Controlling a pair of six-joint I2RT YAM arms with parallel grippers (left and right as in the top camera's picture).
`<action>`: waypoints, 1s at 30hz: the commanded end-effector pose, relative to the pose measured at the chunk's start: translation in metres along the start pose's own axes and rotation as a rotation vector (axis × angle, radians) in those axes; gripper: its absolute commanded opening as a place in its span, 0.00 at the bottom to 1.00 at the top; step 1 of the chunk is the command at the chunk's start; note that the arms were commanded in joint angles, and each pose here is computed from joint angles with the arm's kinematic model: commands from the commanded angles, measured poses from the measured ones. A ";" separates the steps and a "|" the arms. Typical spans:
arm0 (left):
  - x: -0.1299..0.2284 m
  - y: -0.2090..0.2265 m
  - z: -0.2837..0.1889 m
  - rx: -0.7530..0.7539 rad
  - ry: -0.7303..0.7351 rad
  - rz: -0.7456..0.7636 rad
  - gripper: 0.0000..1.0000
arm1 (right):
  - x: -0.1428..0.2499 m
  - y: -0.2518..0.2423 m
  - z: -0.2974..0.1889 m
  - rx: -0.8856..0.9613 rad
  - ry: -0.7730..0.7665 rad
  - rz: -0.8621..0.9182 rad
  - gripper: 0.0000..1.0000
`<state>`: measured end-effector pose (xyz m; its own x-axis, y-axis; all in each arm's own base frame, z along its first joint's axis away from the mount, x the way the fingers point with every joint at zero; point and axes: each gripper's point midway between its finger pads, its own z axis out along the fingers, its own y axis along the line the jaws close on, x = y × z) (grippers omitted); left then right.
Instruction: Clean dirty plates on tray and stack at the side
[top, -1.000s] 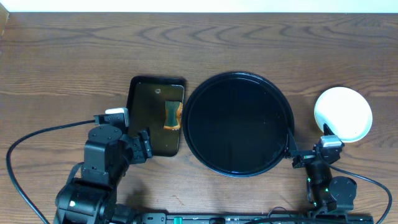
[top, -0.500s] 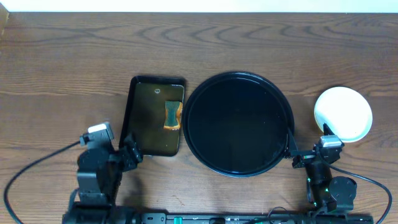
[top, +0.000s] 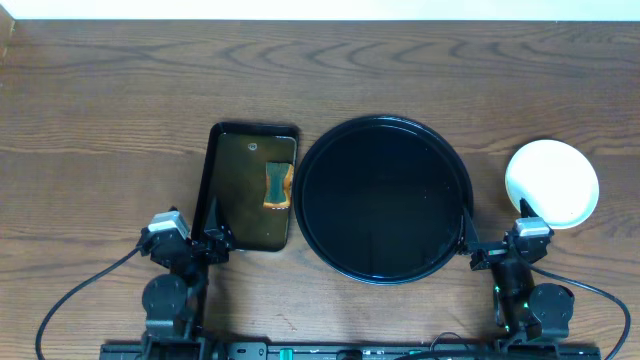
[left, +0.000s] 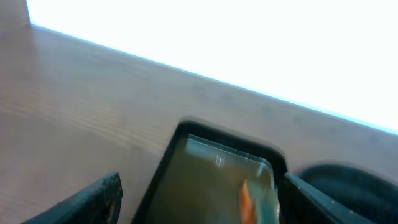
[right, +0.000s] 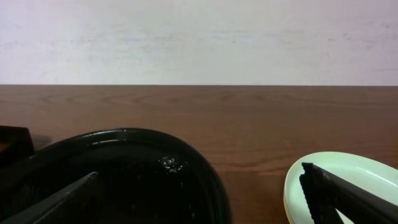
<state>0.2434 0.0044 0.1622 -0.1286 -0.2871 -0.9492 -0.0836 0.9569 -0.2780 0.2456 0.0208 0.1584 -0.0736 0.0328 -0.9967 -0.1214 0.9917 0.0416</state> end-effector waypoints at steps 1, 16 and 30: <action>-0.007 -0.001 0.003 0.021 -0.113 0.075 0.80 | 0.000 -0.001 0.000 0.001 -0.003 -0.011 0.99; 0.026 0.001 0.004 0.038 0.016 0.174 0.81 | 0.000 -0.001 0.000 0.001 -0.002 -0.011 0.99; 0.026 0.001 0.004 0.038 0.016 0.174 0.81 | 0.000 -0.001 0.000 0.001 -0.002 -0.011 0.99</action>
<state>0.2452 -0.0049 0.1524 -0.1034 -0.1327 -0.9858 -0.0034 0.9911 -0.1330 0.2456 0.0208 0.1584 -0.0736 0.0328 -0.9967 -0.1214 0.9917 0.0416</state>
